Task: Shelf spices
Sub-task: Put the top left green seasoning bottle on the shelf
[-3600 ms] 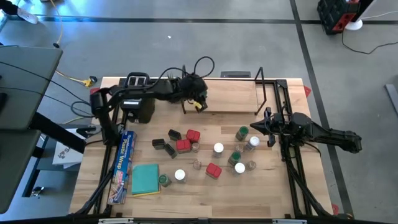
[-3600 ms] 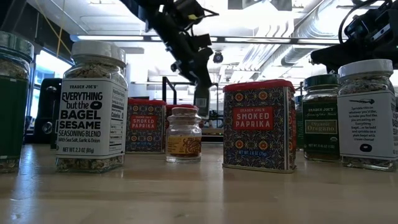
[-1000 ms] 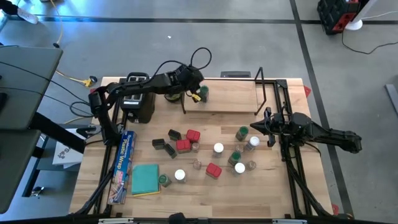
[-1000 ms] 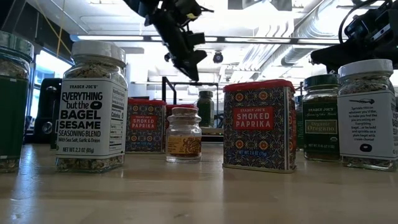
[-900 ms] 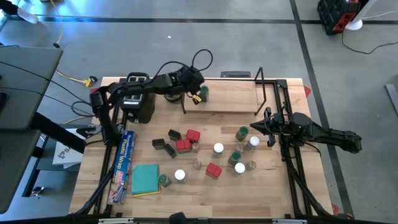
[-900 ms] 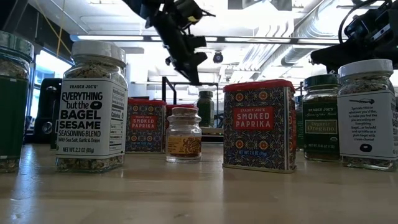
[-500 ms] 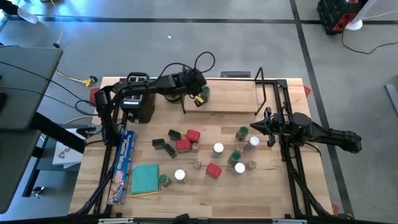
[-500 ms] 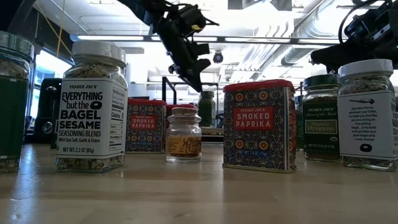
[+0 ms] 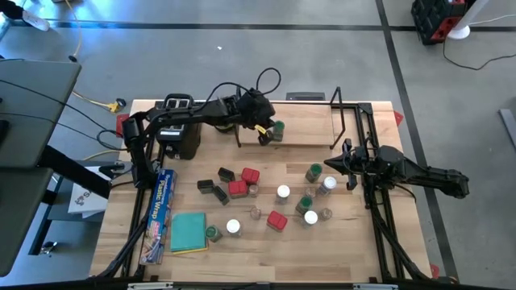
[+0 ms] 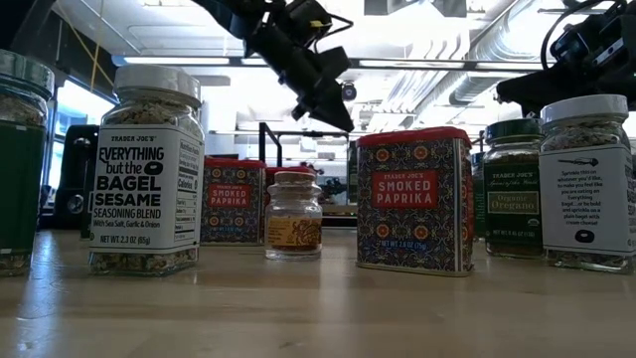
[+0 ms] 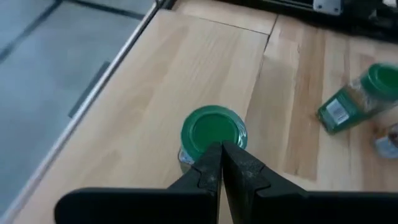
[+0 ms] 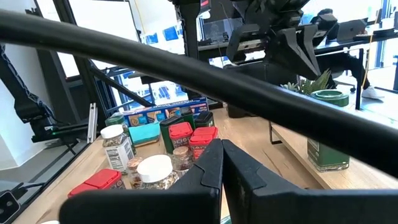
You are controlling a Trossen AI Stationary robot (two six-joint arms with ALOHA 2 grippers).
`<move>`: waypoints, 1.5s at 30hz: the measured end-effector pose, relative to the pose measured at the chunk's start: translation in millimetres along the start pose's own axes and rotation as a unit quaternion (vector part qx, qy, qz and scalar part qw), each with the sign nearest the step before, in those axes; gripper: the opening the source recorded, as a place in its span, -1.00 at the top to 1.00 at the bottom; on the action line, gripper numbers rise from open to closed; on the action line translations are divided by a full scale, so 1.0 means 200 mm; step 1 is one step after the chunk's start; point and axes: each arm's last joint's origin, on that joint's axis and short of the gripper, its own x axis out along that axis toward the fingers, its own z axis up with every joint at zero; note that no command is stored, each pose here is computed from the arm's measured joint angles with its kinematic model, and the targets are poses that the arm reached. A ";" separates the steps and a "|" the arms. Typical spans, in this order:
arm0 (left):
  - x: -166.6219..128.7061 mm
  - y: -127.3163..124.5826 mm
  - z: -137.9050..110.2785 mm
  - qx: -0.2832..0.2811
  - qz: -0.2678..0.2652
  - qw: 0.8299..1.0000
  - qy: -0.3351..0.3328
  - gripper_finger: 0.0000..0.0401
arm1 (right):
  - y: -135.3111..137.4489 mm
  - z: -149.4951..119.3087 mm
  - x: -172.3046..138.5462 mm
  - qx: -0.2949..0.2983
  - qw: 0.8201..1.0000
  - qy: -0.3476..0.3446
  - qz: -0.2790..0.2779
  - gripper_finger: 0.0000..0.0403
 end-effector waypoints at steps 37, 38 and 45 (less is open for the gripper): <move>0.24 -0.02 -0.07 0.170 0.000 0.985 -0.013 -0.54 | 0.00 0.00 0.00 0.000 1.000 0.000 0.000 1.00; 0.24 -0.02 -0.07 0.168 -0.003 0.986 -0.014 -0.53 | 0.00 0.00 0.00 0.000 1.000 0.000 0.000 1.00; 0.26 -0.01 -0.07 0.146 -0.008 0.989 -0.021 -0.39 | 0.00 0.00 0.00 0.000 1.000 0.000 0.000 1.00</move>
